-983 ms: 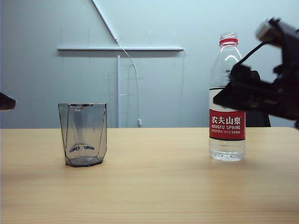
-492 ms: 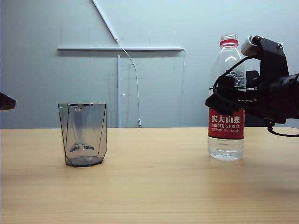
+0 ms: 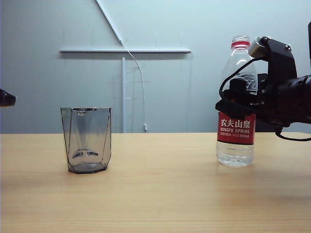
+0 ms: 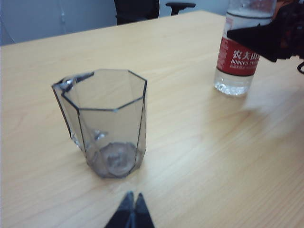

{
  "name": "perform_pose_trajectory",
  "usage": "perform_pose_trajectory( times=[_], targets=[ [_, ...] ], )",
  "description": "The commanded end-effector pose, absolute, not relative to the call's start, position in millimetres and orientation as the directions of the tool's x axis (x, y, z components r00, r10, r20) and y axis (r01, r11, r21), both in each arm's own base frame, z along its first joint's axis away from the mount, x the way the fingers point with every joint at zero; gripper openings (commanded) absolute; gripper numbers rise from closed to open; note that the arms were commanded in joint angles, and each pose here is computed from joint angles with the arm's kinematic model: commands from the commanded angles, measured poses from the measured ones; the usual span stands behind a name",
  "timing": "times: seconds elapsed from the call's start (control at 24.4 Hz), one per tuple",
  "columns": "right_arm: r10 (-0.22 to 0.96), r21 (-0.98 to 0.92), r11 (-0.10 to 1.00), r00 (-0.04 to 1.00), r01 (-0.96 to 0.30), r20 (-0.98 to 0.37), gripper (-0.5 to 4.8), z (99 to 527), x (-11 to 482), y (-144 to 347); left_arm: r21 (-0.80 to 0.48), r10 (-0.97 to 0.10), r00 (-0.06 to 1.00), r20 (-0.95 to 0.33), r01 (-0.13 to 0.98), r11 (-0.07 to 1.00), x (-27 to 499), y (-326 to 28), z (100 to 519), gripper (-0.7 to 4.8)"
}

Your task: Pick up the mineral water bottle on the table and pour water into the mug until it's half full.

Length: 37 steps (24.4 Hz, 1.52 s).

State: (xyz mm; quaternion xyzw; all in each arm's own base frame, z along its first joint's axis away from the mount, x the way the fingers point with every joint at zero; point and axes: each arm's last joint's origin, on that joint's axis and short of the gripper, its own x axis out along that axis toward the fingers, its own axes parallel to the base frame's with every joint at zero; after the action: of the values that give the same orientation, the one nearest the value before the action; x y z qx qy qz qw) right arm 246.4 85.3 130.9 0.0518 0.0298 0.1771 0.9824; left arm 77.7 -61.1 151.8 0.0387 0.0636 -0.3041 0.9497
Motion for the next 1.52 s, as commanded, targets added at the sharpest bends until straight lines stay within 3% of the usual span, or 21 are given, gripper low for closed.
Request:
perform_pose_trajectory(
  times=[0.04, 0.53, 0.78, 1.15, 1.52],
  targets=[
    [0.35, 0.116, 0.931, 0.936, -0.346, -0.019, 3.22, 133.9, 246.9, 85.4, 0.03, -0.575, 0.811, -0.113, 0.581, 0.813, 77.1, -60.4, 155.2, -0.02],
    [0.357, 0.096, 0.929, 0.934, -0.358, 0.029, 2.51, 139.9, 246.8, 85.7, 0.03, -0.475, 0.873, -0.112, 0.481, 0.876, 83.6, -50.8, 155.2, -0.02],
    [0.477, -0.073, 0.878, 0.878, -0.473, 0.046, 2.51, 159.1, 245.9, 98.5, 0.03, -0.423, 0.899, -0.112, 0.429, 0.903, 86.5, -45.8, 155.2, -0.02],
    [0.583, -0.443, 0.677, 0.796, -0.587, -0.163, 2.51, 205.6, 272.0, 152.2, 0.03, -0.351, 0.93, -0.109, 0.356, 0.934, 89.7, -38.8, 155.5, -0.02],
    [0.599, -0.638, 0.531, 0.779, -0.558, -0.183, 2.5, 229.1, 281.9, 176.2, 0.028, -0.353, 0.931, -0.094, 0.357, 0.934, 89.0, -38.7, 156.7, -0.02]
  ],
)
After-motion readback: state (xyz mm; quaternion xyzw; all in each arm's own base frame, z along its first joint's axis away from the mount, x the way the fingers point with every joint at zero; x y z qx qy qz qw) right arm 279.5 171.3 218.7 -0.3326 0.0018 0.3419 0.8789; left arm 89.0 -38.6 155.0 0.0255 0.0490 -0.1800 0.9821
